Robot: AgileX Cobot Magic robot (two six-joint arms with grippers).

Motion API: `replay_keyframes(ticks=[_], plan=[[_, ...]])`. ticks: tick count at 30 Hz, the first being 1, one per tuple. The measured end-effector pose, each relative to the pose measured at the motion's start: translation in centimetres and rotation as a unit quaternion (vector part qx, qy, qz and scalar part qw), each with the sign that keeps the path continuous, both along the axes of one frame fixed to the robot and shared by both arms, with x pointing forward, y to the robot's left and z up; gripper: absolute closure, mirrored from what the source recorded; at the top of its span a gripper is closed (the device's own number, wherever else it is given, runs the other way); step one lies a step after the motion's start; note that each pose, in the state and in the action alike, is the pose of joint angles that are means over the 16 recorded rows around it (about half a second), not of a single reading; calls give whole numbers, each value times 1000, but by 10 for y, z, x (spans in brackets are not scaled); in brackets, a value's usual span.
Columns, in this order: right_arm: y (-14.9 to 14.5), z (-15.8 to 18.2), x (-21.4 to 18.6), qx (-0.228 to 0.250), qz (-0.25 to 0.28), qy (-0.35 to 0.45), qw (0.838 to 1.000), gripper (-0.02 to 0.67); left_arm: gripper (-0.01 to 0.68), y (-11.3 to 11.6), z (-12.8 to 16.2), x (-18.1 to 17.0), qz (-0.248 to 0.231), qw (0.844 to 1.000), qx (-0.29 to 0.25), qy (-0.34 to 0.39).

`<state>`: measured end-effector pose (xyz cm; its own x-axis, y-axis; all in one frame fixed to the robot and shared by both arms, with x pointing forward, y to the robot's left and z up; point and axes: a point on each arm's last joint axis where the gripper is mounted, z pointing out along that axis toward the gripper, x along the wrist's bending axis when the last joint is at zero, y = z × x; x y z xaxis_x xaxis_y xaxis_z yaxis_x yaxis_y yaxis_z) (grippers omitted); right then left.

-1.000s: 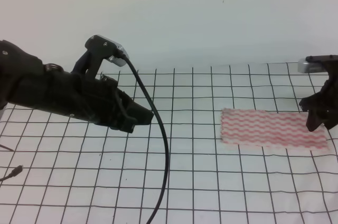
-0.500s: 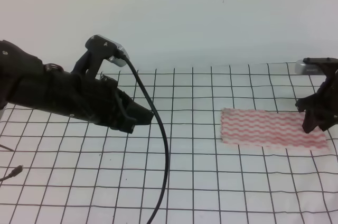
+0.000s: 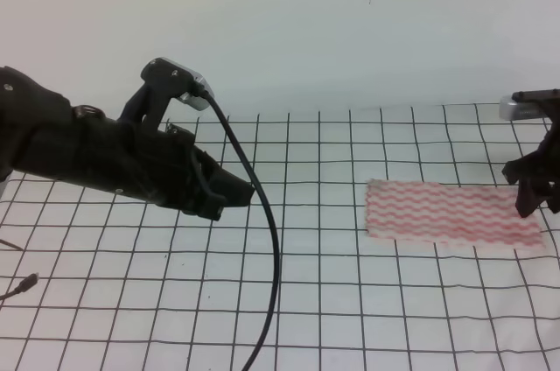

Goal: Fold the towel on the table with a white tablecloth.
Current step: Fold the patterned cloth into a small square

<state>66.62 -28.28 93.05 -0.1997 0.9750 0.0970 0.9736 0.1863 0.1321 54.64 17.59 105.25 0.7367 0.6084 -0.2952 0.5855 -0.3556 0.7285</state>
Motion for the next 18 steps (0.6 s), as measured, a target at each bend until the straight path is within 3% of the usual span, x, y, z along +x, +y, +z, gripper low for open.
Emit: replay_keyframes(ticks=[4,18], plan=[[0,-6,0,0,-1,11,1000,281,674,0,0,0,0,1000,0,0],[1,-8,-1,8,4,15,1000,447,675,0,0,0,-1,1000,0,-1]])
